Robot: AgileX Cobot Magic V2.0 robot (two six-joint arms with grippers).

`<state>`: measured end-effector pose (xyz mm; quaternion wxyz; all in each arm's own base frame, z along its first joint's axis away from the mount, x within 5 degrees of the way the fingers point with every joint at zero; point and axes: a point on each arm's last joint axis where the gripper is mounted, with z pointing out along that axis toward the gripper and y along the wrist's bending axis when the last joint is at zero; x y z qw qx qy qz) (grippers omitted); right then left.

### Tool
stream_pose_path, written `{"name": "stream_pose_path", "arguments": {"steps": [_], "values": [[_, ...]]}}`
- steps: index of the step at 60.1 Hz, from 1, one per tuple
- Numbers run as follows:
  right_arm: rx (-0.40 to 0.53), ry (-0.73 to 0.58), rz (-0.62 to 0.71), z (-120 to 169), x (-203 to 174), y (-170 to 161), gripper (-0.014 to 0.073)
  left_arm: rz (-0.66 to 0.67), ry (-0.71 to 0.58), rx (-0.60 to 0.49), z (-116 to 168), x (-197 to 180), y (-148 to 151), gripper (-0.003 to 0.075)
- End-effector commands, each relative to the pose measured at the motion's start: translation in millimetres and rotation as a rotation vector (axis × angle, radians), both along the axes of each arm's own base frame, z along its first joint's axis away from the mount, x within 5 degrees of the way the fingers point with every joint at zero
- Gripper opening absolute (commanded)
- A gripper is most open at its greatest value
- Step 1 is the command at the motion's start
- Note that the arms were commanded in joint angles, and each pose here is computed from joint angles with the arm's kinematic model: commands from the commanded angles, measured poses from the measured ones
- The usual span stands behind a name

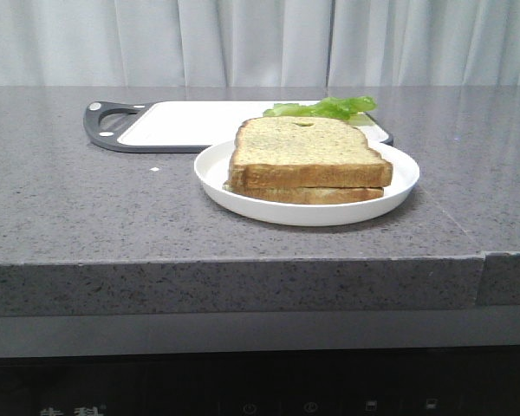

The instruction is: Left arm grabs bread, right arm adds lettuce

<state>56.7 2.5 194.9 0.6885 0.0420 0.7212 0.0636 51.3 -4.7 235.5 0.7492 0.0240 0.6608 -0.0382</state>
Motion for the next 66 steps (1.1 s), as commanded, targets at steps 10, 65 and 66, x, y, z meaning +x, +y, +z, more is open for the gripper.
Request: {"name": "stream_pose_path", "arguments": {"steps": [10, 65, 66], "values": [[0.009, -0.161, 0.006, 77.5, -13.0, 0.5, -0.0066, -0.015, 0.112, 0.009, 76.6, 13.7, -2.6, -0.0021], [0.002, 0.026, 0.030, 150.9, 27.7, 3.2, 0.0547, -0.264, 0.549, -0.124, 121.6, 106.4, -46.9, 0.0552], [0.002, 0.026, 0.030, 150.9, 27.7, 3.2, 0.0547, -0.282, 0.570, -0.119, 120.7, 110.9, -51.4, 0.0551]]}}
